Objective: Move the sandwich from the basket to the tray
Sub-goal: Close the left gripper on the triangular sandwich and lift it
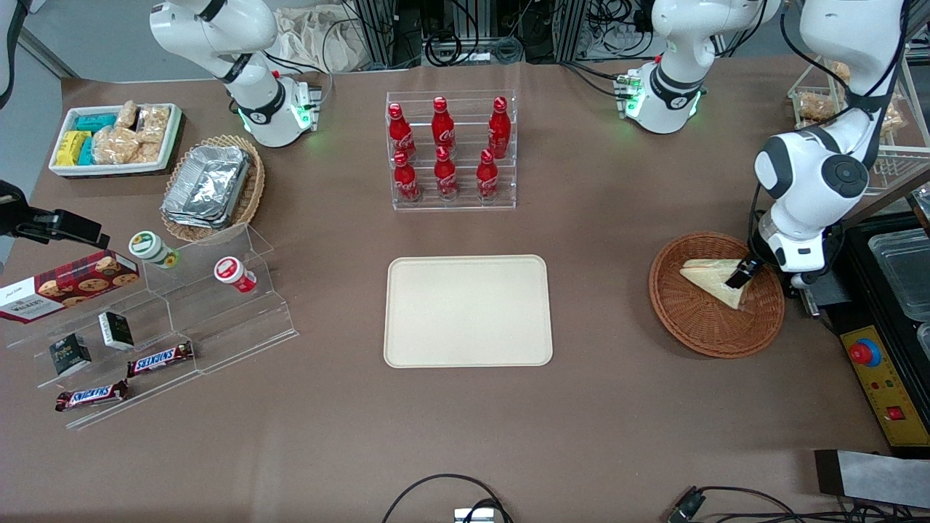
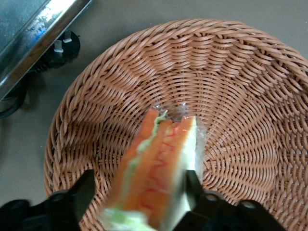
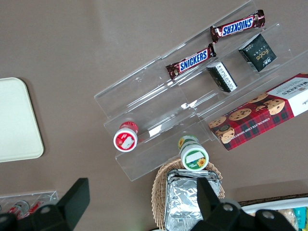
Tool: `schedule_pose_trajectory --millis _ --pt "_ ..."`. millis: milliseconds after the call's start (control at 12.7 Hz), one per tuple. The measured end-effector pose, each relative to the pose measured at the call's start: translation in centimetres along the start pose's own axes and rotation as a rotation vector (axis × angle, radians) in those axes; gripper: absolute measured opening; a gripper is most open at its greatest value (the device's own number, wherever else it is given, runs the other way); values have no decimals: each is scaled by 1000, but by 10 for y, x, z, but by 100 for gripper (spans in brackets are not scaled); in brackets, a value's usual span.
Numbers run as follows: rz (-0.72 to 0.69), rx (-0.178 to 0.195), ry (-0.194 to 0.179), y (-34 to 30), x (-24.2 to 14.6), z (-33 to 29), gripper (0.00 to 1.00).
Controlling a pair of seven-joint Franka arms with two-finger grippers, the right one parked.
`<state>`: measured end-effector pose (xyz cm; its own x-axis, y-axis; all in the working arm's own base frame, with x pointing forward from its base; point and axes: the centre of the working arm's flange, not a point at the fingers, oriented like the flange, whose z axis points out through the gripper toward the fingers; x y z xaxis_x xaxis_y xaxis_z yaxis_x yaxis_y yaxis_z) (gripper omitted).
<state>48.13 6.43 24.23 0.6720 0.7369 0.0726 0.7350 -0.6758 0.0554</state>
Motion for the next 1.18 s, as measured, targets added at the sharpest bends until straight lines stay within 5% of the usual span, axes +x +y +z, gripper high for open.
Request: schedule_pose_trajectory --millis 236,471,864,1179 --pt "-3 -2 2 2 -1 0 44" --pt "3 -8 7 5 -1 -4 23" --pt "173 5 -12 32 -11 -41 21" --pt "579 57 -8 64 -46 -86 16"
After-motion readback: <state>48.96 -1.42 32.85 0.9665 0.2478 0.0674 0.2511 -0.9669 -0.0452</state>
